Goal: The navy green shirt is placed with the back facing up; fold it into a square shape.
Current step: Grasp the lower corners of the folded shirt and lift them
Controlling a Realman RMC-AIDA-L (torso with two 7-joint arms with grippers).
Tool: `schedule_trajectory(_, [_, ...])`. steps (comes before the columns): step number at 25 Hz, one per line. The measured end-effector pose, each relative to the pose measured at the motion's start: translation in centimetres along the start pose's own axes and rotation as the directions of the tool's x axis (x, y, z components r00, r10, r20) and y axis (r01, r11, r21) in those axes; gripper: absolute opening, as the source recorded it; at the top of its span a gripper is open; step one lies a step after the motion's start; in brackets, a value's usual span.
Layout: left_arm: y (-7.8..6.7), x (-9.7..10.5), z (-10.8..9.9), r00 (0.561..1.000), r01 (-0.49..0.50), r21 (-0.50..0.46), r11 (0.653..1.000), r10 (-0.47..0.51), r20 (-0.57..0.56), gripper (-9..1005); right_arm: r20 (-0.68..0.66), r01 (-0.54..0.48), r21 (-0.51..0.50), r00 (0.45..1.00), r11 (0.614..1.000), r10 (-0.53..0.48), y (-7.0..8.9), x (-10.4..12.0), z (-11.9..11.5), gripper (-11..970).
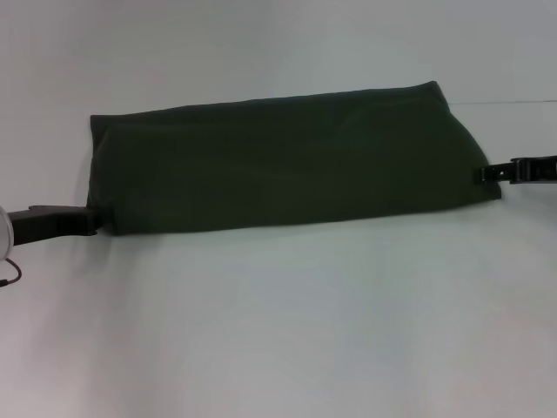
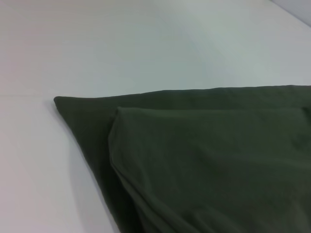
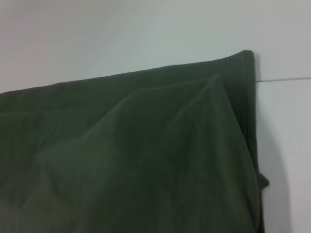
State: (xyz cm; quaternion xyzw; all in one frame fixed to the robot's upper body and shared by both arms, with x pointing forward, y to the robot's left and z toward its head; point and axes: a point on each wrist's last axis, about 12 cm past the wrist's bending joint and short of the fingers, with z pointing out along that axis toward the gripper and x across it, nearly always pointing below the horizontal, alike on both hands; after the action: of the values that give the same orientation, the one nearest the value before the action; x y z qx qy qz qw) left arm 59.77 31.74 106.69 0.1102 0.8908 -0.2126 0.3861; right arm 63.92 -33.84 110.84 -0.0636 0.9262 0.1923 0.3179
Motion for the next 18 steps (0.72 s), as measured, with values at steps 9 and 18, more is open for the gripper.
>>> schedule_trajectory(9, [0.0, 0.0, 0.0, 1.000, 0.000, 0.000, 1.000, 0.000, 0.002, 62, 0.016, 0.019, 0.038, 1.000, 0.999, -0.020, 0.5, 0.2, 1.2, 796])
schedule_trajectory(18, [0.0, 0.0, 0.0, 1.000, -0.002, -0.002, 1.000, 0.002, 0.002, 63, 0.018, 0.031, 0.049, 0.999, 0.998, -0.032, 1.0, 0.8, 2.2, 793])
